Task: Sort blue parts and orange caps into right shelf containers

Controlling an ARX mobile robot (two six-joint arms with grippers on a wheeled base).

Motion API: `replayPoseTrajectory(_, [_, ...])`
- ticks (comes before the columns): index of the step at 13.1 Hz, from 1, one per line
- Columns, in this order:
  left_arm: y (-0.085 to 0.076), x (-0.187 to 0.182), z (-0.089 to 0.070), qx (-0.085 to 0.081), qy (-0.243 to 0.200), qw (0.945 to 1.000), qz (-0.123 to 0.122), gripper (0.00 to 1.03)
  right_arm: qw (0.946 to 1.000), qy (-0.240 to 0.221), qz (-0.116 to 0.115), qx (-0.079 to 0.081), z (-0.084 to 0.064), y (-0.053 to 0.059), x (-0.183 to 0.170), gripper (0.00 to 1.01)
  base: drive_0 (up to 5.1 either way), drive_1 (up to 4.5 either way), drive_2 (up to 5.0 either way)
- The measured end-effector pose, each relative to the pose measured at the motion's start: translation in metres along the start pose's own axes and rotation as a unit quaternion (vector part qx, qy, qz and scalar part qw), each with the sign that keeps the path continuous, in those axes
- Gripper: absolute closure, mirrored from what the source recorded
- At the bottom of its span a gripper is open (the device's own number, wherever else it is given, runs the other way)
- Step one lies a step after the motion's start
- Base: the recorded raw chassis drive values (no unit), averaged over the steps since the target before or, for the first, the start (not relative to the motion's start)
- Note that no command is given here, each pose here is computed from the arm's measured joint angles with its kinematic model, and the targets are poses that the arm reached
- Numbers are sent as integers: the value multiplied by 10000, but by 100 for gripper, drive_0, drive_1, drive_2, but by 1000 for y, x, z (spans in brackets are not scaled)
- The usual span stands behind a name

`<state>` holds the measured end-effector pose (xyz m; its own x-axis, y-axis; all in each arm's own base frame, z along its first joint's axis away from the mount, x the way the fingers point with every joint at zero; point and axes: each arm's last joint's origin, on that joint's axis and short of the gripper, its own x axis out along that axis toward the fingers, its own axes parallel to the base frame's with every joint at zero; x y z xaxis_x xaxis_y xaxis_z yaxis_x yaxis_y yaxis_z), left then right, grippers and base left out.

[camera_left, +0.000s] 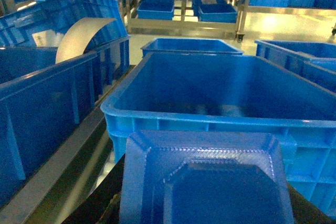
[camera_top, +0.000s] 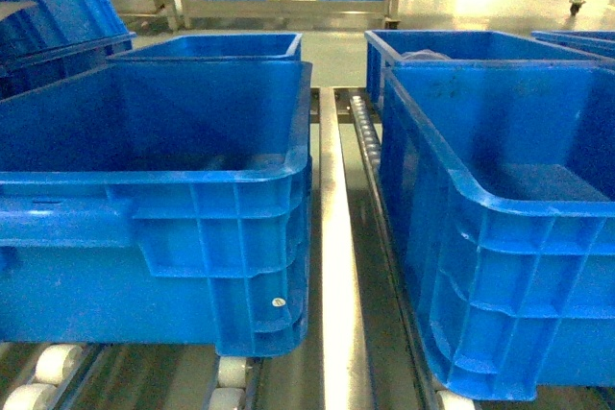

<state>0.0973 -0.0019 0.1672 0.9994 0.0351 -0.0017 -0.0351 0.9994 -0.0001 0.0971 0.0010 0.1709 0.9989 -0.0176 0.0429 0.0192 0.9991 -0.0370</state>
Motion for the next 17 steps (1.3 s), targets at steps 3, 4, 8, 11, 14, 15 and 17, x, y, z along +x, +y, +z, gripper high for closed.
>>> replayPoseTrajectory(3, [-14,50,46,-138,-667,9955,-661,59,9966,-742,294,-219,51,5,26,56,0,0,0])
replayPoseTrajectory(4, [-18,68,58,-138,-780,9939,-773,59,9961,-813,288,-174,62,4,39,56,0,0,0])
replayPoseTrajectory(8, [-34,182,59,-94,66,9958,-908,59,9990,-328,257,-188,65,9,126,56,0,0,0])
replayPoseTrajectory(11, [-40,249,41,-254,601,9944,-833,59,9993,268,214,-119,45,12,178,56,0,0,0])
replayPoseTrajectory(14, [-42,266,38,-308,631,9943,-801,54,9987,458,220,-57,34,13,187,56,0,0,0])
replayPoseTrajectory(15, [-43,268,37,-312,630,9943,-798,52,9986,475,220,-50,32,13,188,56,0,0,0])
replayPoseTrajectory(17, [-43,274,36,-350,623,9943,-787,43,9980,576,266,21,27,14,190,47,0,0,0])
